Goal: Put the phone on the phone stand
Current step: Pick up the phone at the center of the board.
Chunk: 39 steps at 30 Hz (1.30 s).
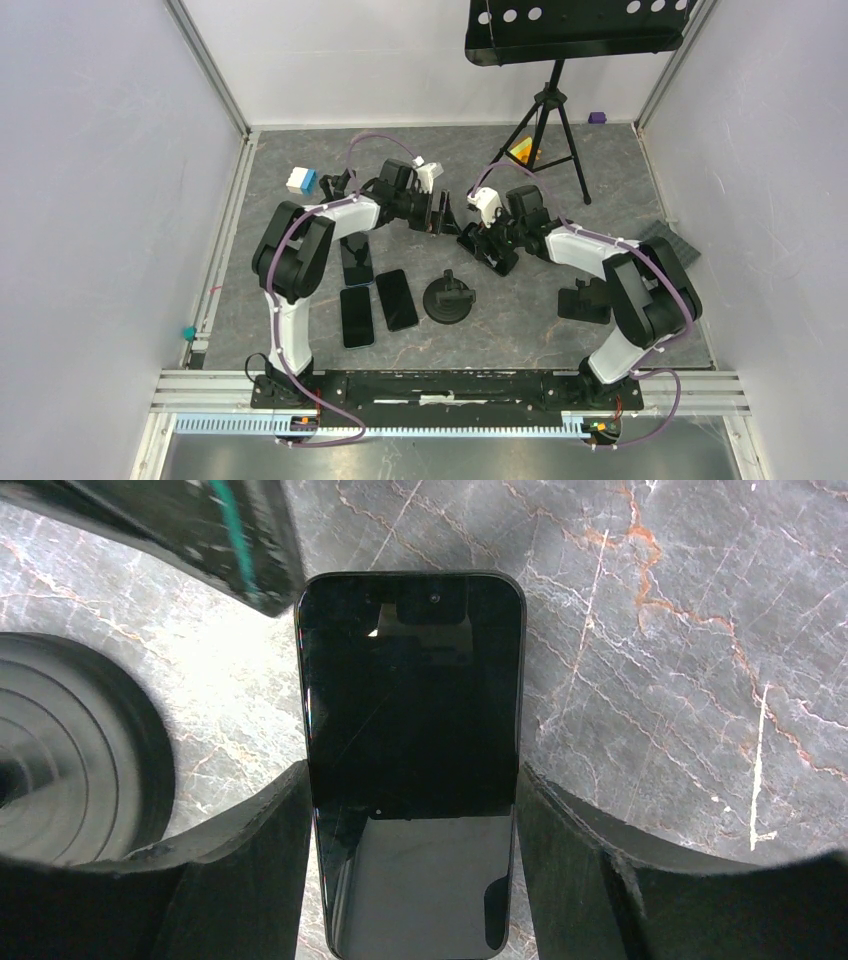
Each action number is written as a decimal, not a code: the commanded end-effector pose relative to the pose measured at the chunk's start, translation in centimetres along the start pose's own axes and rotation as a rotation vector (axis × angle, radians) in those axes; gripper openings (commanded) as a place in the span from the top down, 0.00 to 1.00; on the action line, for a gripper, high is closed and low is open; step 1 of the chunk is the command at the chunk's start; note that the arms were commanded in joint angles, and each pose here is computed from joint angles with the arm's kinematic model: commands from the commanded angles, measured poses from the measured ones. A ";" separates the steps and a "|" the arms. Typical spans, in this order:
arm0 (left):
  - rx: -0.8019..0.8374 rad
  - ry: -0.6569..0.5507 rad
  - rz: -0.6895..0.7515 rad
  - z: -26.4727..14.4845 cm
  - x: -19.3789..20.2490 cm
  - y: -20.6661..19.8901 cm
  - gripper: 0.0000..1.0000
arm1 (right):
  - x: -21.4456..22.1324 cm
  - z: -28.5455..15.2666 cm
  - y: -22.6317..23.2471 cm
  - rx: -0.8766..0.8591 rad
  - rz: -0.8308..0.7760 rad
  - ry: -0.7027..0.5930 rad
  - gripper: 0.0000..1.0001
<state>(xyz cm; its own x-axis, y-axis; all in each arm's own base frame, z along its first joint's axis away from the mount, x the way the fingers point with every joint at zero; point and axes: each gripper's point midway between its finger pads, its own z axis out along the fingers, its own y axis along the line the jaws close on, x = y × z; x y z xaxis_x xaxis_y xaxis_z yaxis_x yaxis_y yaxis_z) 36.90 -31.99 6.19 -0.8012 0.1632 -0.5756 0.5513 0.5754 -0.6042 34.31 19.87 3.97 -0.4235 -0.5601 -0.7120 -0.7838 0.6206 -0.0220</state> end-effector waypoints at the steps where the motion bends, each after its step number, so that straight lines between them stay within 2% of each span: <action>1: 0.102 0.010 -0.060 0.9 -1.3 -2.3 0.07 | -3.7 -1.1 -0.3 0.007 -0.039 -0.136 0.83; 10: 0.196 0.070 -0.130 3.0 -0.4 -4.1 0.16 | -4.0 -1.4 0.1 -0.009 -0.045 -0.161 0.83; 18: 0.247 0.091 -0.212 3.8 0.0 -4.4 0.38 | -4.2 -1.7 0.4 -0.012 -0.045 -0.181 0.83; 25: 0.277 0.092 -0.259 4.3 -0.3 -4.7 0.50 | -3.9 -1.6 0.6 -0.021 -0.042 -0.175 0.83; 35: 0.307 0.111 -0.326 4.5 -0.1 -5.1 0.76 | -3.6 -1.5 0.3 -0.007 -0.036 -0.163 0.81; 39: 0.323 0.110 -0.341 4.4 -0.3 -5.3 0.93 | -3.4 -1.5 0.4 -0.010 -0.029 -0.151 0.71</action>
<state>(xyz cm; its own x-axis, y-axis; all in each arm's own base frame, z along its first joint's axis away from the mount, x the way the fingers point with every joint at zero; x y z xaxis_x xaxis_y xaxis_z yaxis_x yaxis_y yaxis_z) 34.48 -37.90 5.78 -0.9591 0.1172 -0.2575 0.2829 0.3761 -0.8824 33.53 20.57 4.92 -0.3843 -0.5270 -0.7580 -0.8028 0.5962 -0.0074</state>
